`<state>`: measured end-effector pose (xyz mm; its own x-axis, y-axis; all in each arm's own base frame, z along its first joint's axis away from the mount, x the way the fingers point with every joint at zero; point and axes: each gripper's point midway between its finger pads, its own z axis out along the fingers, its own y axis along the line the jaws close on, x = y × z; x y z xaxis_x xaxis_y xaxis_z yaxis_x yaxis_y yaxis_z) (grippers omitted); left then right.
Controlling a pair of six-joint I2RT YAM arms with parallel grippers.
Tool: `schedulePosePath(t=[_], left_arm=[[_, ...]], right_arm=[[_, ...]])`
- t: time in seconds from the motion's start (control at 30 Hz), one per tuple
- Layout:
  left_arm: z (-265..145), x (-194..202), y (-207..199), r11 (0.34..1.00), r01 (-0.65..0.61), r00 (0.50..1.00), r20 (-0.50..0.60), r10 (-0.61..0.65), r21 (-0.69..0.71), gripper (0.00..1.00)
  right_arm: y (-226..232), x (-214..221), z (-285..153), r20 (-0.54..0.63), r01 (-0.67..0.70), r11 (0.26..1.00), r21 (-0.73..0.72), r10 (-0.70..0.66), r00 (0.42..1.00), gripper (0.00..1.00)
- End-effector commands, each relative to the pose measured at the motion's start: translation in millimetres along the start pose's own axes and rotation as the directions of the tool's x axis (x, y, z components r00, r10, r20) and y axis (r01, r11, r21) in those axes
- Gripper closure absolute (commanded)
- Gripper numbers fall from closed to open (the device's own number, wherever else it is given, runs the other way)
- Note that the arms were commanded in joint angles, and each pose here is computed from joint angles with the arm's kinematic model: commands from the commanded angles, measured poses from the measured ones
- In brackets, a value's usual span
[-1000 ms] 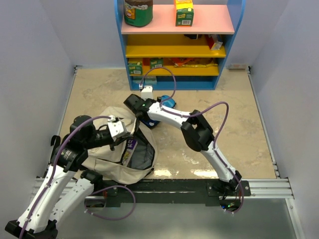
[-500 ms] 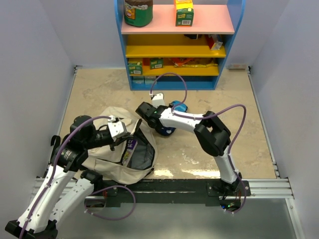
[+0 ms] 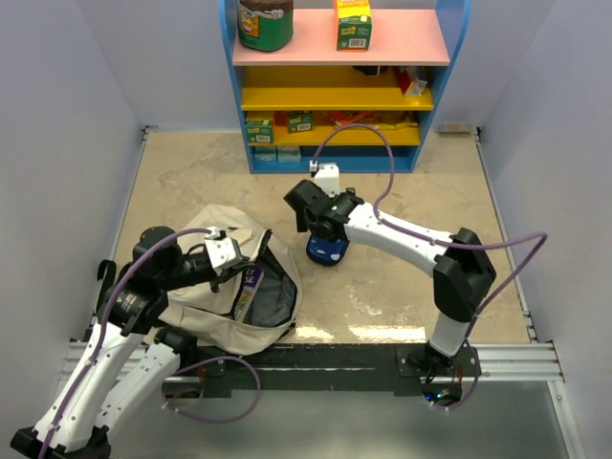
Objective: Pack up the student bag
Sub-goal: Pick up the stationery from the center of the board.
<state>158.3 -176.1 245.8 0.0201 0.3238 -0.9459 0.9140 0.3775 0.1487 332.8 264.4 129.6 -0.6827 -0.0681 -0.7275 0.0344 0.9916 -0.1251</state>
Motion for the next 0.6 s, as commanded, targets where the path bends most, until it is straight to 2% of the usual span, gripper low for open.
schedulePosePath(t=[0.0,0.1,0.13,0.17,0.27,0.43,0.57], left_arm=[[1.4,-27.1,-1.8,0.996,-0.083,0.991,0.108,0.08,0.026,1.0],[1.1,-31.1,-0.3,0.996,-0.084,0.99,0.113,0.081,0.022,1.0],[1.7,-30.6,0.0,0.997,-0.08,0.991,0.11,0.077,0.024,1.0],[1.7,-31.2,0.7,0.997,-0.078,0.991,0.11,0.075,0.022,1.0],[2.5,-33.0,0.6,0.997,-0.074,0.992,0.106,0.071,0.032,1.0],[3.8,-37.5,3.2,0.997,-0.075,0.99,0.123,0.071,0.025,1.0],[2.7,-38.7,0.8,0.997,-0.072,0.989,0.129,0.067,0.037,1.0]], right_arm=[[-27.6,-13.5,-20.3,0.009,-0.102,0.995,-0.014,0.102,0.995,0.01],[-36.6,7.2,-9.0,-0.056,-0.159,0.983,-0.095,0.154,0.986,0.01],[-34.6,-10.8,-15.5,-0.005,-0.227,0.958,-0.176,0.23,0.973,0.01],[-37.2,13.9,-9.6,-0.064,-0.235,0.947,-0.218,0.226,0.972,0.01],[-57.0,11.1,2.0,-0.048,-0.354,0.889,-0.291,0.356,0.933,0.01],[-46.0,15.0,13.2,-0.081,-0.397,0.845,-0.358,0.395,0.915,0.01],[-45.3,15.6,29.2,-0.105,-0.427,0.831,-0.356,0.418,0.902,0.01]])
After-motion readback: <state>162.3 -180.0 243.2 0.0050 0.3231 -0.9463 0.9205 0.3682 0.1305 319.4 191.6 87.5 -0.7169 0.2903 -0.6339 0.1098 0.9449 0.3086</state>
